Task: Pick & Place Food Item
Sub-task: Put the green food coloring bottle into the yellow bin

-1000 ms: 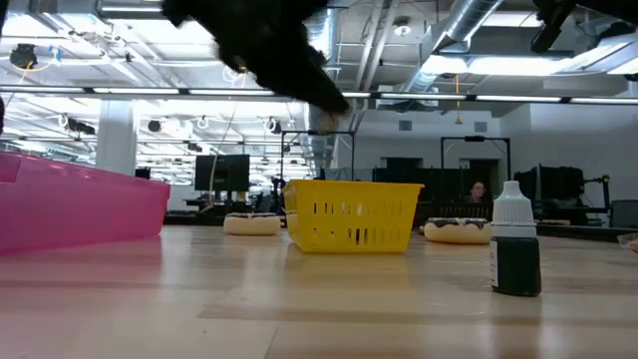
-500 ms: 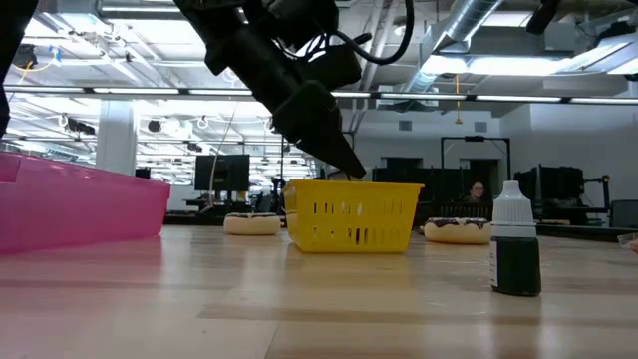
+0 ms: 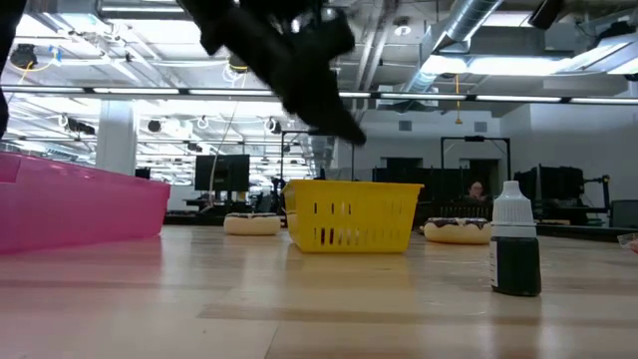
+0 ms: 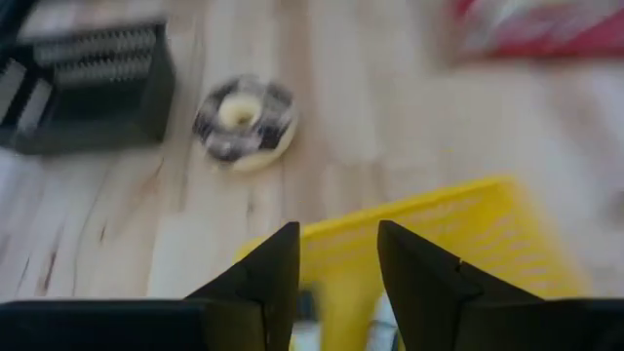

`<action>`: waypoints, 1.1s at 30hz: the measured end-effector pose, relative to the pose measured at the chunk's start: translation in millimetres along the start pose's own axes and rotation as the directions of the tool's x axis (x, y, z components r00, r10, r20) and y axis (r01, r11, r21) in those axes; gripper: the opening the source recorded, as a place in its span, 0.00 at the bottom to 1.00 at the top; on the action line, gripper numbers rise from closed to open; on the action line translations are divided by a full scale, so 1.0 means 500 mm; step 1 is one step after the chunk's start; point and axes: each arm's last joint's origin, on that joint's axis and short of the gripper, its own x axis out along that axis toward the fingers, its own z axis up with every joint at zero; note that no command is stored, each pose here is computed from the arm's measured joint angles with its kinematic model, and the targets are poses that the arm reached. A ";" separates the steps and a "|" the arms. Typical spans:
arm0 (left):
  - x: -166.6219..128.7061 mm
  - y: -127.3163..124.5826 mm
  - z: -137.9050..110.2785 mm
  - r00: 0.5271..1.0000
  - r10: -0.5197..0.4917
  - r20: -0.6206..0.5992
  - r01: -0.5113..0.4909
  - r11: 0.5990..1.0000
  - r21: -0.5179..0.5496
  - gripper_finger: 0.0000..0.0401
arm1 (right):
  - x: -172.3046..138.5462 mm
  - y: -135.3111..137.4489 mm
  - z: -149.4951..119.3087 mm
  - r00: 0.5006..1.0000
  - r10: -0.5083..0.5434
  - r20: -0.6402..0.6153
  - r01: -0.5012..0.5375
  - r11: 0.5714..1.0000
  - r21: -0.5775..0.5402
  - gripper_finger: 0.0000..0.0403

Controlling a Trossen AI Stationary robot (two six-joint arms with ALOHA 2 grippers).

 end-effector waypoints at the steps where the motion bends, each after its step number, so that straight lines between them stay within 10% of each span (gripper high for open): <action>1: -0.014 -0.007 0.012 0.999 -0.031 0.033 0.031 0.999 0.006 0.34 | 0.001 0.001 -0.004 1.000 0.001 -0.015 -0.001 1.000 0.010 0.50; 11: -0.097 -0.141 0.024 0.961 -0.274 -0.035 0.274 0.934 0.230 0.42 | 0.010 -0.002 -0.051 0.991 -0.055 -0.118 0.057 0.998 0.011 0.50; 33: 0.023 -0.236 0.027 0.909 -0.404 0.106 0.361 0.888 0.284 0.53 | 0.017 -0.013 -0.058 0.987 -0.135 -0.088 0.131 0.990 -0.057 0.50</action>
